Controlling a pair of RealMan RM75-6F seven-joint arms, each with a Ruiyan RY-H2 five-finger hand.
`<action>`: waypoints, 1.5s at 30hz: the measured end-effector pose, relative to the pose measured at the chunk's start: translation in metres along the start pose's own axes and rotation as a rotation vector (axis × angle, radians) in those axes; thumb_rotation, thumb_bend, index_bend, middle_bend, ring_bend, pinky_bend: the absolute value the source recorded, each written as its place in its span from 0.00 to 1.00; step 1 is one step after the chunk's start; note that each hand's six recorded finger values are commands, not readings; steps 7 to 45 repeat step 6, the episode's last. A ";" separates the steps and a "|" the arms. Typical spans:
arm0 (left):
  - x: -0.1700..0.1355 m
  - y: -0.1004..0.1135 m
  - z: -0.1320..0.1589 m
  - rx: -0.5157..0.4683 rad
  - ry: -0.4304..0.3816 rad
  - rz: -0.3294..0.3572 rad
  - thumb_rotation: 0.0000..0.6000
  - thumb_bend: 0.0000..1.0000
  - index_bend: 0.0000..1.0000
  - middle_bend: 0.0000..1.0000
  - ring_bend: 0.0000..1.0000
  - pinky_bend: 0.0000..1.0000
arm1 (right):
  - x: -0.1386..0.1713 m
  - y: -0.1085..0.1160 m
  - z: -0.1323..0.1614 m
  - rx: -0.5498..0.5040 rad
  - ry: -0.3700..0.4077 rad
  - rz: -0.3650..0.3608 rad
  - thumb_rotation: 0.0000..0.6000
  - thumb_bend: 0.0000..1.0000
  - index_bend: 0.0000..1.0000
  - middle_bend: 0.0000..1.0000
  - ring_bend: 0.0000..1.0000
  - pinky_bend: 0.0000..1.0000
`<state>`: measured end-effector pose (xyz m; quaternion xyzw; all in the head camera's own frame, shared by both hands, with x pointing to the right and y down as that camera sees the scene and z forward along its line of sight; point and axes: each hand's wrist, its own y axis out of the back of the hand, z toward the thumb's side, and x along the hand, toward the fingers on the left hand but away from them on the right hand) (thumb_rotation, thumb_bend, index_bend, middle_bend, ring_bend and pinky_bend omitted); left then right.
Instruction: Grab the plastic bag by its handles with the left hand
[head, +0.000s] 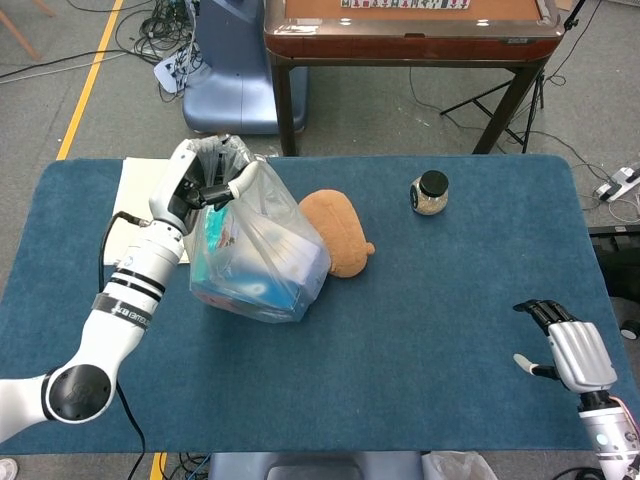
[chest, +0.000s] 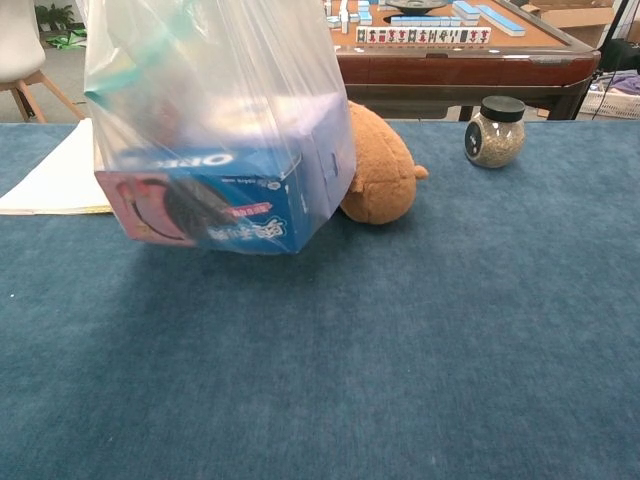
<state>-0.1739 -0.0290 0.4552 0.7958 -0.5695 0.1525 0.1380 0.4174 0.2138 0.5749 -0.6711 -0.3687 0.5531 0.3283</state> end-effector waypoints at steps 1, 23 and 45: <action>0.000 0.000 0.001 0.000 -0.001 0.000 1.00 0.33 0.60 0.78 0.71 0.90 | 0.000 0.001 0.000 -0.001 0.000 -0.001 1.00 0.00 0.30 0.28 0.23 0.52; 0.000 0.001 0.001 0.000 -0.003 -0.001 1.00 0.33 0.60 0.78 0.71 0.90 | 0.000 0.005 -0.003 -0.011 -0.006 -0.015 1.00 0.00 0.30 0.28 0.23 0.52; 0.000 0.001 0.001 0.000 -0.003 -0.001 1.00 0.33 0.60 0.78 0.71 0.90 | 0.000 0.005 -0.003 -0.011 -0.006 -0.015 1.00 0.00 0.30 0.28 0.23 0.52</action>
